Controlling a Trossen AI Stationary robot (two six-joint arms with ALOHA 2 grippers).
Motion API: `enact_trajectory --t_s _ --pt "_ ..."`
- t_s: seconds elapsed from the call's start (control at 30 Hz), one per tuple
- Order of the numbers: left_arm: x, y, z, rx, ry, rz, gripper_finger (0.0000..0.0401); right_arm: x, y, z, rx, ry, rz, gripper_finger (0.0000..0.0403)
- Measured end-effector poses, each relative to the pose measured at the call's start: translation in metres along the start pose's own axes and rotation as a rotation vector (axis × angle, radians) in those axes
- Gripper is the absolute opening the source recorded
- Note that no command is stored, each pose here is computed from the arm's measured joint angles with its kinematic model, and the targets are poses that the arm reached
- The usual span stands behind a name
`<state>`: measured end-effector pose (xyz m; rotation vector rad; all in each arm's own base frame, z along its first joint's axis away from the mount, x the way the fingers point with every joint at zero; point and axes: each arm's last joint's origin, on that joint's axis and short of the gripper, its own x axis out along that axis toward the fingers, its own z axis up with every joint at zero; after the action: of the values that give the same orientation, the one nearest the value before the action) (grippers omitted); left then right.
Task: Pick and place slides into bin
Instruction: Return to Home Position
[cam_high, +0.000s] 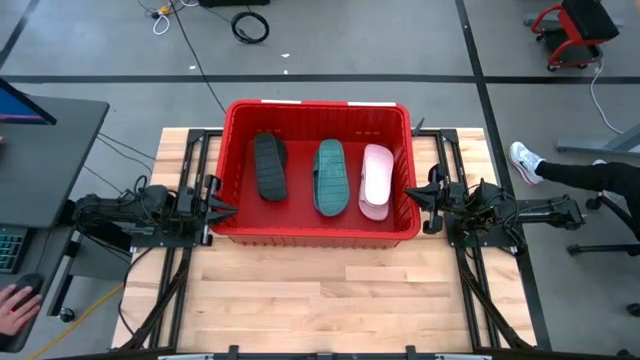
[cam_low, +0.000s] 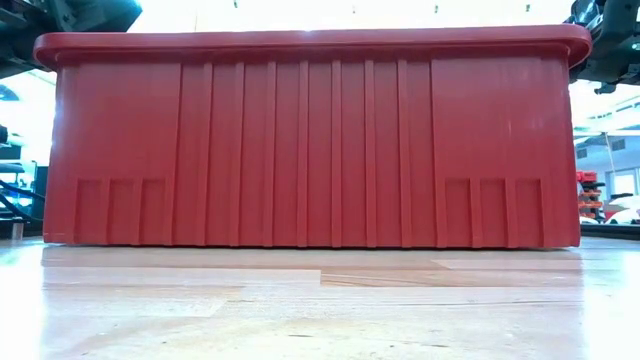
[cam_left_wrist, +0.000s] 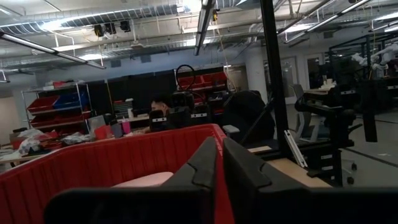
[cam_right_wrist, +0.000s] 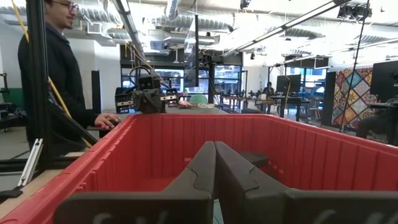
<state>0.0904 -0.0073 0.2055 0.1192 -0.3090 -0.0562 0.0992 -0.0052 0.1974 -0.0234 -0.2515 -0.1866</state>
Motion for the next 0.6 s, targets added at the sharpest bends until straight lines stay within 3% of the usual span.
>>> enact_trajectory --t_s 0.6 --pt "0.0 0.0 0.0 0.0 0.0 0.0 0.0038 0.0 0.0 0.0 0.0 0.0 0.0 0.0014"
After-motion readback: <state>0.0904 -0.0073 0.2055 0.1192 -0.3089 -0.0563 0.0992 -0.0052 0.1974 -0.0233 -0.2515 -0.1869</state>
